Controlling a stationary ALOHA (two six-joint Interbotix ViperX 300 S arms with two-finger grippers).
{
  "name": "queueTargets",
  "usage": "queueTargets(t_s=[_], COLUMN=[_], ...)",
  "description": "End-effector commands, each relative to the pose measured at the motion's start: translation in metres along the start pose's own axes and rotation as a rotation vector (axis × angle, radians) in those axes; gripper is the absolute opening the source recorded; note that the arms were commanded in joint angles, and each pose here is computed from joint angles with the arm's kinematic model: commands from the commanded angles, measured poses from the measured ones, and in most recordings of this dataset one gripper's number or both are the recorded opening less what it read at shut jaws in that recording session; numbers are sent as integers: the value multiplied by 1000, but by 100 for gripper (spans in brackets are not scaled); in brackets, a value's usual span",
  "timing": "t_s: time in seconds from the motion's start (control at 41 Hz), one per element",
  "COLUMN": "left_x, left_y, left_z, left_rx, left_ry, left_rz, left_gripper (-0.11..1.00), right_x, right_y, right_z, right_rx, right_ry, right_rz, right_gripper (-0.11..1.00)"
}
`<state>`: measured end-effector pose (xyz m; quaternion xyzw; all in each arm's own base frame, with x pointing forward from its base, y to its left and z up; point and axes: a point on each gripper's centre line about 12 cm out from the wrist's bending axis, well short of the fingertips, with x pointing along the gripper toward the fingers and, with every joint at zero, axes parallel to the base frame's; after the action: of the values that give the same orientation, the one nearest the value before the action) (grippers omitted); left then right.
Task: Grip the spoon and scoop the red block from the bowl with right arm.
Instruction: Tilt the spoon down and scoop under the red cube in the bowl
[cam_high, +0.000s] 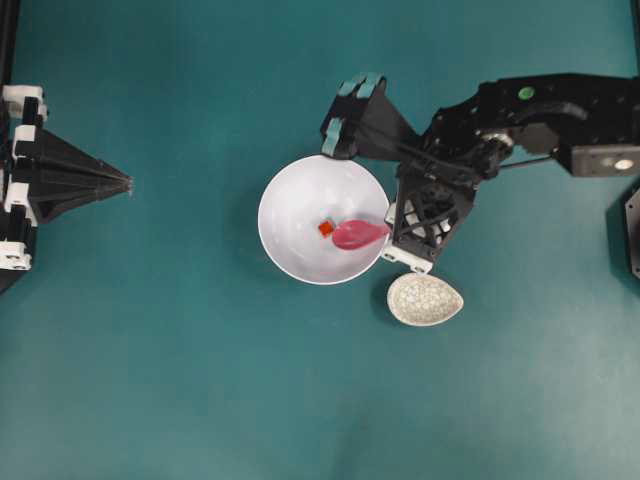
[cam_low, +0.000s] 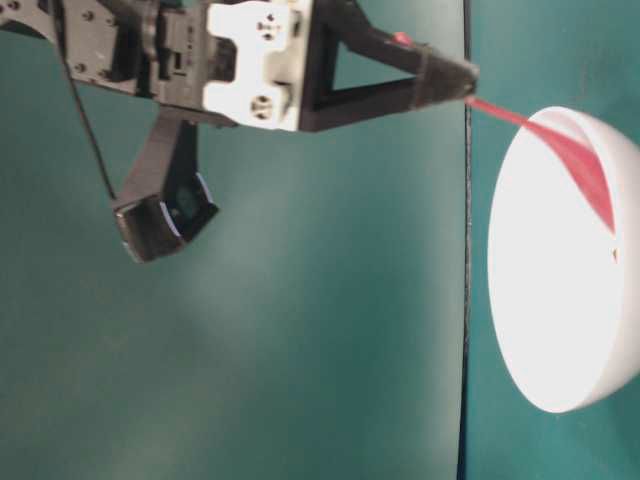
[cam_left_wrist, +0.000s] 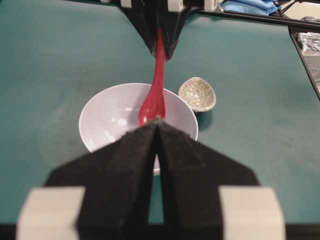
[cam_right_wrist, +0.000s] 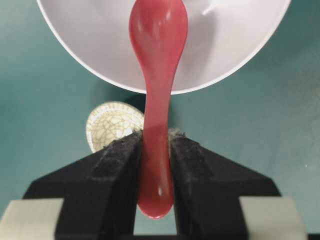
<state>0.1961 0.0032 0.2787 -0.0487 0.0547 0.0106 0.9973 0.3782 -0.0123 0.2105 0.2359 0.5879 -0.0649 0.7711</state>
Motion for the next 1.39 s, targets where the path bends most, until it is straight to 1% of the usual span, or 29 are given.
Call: queueTargets(t_s=[0.0,0.147,0.269,0.513,0.708,0.83,0.977,1.074,1.368], left_x=[1,1,1,1,1,1,1,1,1], left_y=[0,0,0,0,0,0,0,0,0], left_z=[11,10,9,9,8,8,8,9,9], left_rx=[4,6,6,6,6,6,6,4,4], left_ry=[-26,-23,-16,-13,-11,-11,-11,-13,-13], left_rz=[0,1,2,2,2,2,2,2,2], left_gripper=[0,0,0,0,0,0,0,0,0], right_x=[-10,-2,5,8,7,6,5,6,12], right_y=[8,7,6,3,-5,-8,-7,-3,12], right_z=[11,16,22,35,41,46,51,50,33], right_rx=[-12,-14,-24,-54,-17,-4,26,29,-15], right_ry=[-44,-34,-30,-86,-117,-160,-210,-228,-232], right_rz=[16,6,-16,-52,-77,-100,-90,-78,-56], right_gripper=[23,23,23,23,23,23,23,23,23])
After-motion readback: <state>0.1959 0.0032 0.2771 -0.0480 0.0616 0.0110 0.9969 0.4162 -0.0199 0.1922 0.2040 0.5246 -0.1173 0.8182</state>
